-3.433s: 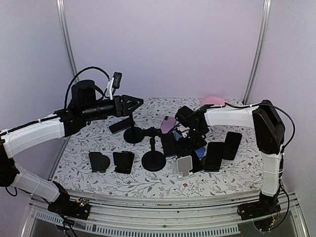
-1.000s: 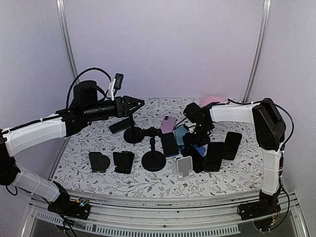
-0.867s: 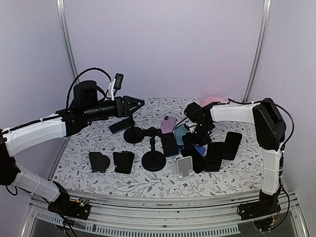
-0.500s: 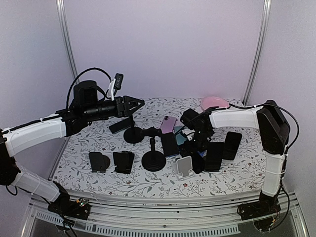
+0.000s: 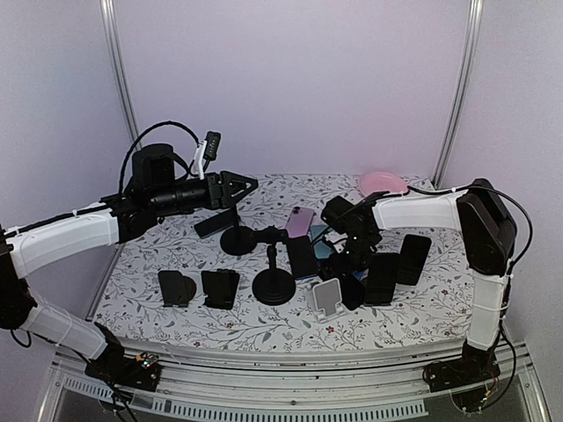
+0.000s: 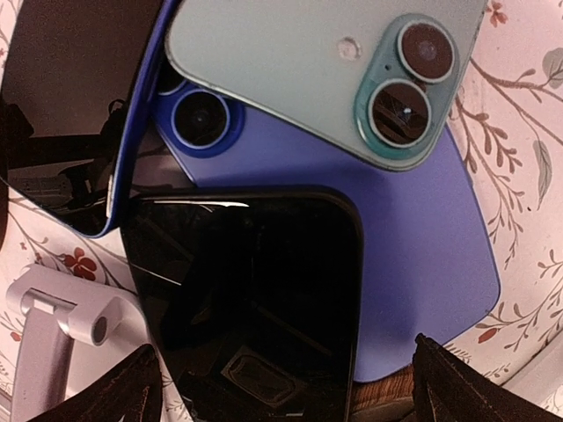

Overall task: Place the phone on the phone stand
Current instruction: Move the phone to the center of the board.

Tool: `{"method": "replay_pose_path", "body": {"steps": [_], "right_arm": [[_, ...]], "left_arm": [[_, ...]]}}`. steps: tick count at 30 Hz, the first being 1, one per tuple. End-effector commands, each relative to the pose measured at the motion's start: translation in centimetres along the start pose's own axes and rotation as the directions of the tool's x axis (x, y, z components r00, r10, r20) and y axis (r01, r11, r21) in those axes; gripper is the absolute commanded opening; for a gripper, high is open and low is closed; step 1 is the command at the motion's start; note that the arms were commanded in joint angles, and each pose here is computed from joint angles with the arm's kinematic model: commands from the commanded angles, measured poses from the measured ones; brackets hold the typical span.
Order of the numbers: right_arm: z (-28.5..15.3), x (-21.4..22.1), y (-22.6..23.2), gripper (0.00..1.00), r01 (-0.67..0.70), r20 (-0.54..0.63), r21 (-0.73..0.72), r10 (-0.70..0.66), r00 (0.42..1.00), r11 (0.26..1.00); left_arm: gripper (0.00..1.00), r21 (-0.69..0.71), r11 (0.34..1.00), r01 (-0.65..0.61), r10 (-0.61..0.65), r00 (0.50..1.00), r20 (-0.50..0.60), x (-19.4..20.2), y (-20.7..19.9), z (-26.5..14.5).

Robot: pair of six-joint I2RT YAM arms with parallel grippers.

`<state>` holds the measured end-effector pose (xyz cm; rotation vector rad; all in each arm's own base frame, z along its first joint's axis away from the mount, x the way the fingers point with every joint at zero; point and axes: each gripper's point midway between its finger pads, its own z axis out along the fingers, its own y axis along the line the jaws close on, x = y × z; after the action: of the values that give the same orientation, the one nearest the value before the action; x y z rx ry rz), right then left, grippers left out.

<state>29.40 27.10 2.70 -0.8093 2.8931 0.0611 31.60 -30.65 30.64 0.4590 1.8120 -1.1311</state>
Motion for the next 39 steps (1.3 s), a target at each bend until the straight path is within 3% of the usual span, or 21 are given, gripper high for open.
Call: {"method": "replay_pose_path", "body": {"steps": [1,11,21,39], "right_arm": [[1.1,0.6,-0.9,0.99,0.014,-0.044,0.072,-0.011,0.999,0.997],[1.3,-1.0,-4.6,0.99,-0.096,-0.018,0.144,0.099,0.995,0.985],[-0.7,-3.8,-3.9,0.99,-0.141,0.06,0.086,0.136,0.989,0.986],[1.1,-1.1,-3.4,0.99,-0.131,-0.016,0.092,0.133,0.991,0.987]], "left_arm": [[0.69,0.012,1.0,-0.009,0.009,1.0,0.029,-1.2,-0.1,-0.1],[0.69,0.012,1.0,-0.01,0.009,1.0,0.029,-1.2,-0.1,-0.1],[0.69,0.011,1.0,-0.015,0.014,1.0,0.027,-1.3,-0.2,-0.1],[0.69,0.022,1.0,-0.017,0.017,0.999,0.027,-1.5,-0.4,0.2]]}}
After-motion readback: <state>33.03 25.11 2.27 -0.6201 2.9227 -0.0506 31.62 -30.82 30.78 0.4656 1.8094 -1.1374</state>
